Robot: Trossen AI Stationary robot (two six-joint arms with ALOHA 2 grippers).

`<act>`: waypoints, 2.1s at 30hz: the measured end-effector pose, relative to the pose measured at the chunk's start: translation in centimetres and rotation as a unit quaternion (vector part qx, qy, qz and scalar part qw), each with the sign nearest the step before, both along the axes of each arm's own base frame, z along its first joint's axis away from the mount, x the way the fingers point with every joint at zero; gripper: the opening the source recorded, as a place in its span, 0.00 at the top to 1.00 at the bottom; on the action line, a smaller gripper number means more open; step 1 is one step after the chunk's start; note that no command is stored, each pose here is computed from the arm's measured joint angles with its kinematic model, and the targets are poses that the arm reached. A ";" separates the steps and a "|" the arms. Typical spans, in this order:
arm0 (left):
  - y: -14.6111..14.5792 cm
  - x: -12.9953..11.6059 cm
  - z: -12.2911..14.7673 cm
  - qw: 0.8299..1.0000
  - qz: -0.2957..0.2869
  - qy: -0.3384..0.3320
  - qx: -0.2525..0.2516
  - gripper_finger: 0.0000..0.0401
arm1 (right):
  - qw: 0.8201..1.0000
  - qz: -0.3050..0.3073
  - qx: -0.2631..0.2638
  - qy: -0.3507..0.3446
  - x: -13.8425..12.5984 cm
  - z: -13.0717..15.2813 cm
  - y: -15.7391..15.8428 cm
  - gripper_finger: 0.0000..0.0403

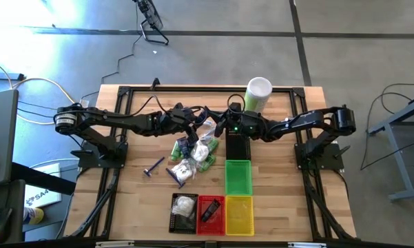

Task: Pick & Place Travel size toiletries
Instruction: Put the blue shave cream into the red bin

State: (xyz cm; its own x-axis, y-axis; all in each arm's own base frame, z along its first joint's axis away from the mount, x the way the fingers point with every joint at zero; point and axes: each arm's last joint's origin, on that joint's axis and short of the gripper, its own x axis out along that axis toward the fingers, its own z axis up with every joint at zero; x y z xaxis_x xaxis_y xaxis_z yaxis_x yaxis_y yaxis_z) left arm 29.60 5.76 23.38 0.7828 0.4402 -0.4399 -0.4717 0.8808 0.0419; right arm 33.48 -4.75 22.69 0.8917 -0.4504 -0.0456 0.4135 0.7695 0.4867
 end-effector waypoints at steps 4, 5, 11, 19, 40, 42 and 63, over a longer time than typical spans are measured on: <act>0.0 0.0 0.0 1.000 0.000 0.001 0.001 0.63 | 1.000 0.006 -0.001 0.000 0.0 0.0 0.0 0.99; 0.0 0.0 0.0 1.000 0.000 0.001 0.001 0.63 | 1.000 0.008 -0.001 0.000 0.0 0.0 0.0 0.99; 0.0 0.0 0.0 1.000 0.000 0.000 0.001 0.63 | 1.000 0.009 -0.003 0.001 0.0 0.0 0.0 0.99; 0.0 0.0 0.0 1.000 0.001 0.000 0.002 0.62 | 1.000 0.010 -0.003 0.001 0.0 0.0 0.0 0.99; -0.3 -2.2 2.1 0.999 -0.014 0.020 0.026 0.49 | 1.000 0.013 -0.026 0.012 0.0 0.1 0.1 0.99; -0.4 -2.7 2.7 1.000 -0.012 0.013 0.022 0.49 | 1.000 0.013 -0.026 0.012 0.0 0.1 0.0 0.99; -1.0 -6.4 3.3 0.996 0.015 0.078 -0.032 0.49 | 0.983 0.184 0.011 0.023 0.1 0.2 4.6 0.99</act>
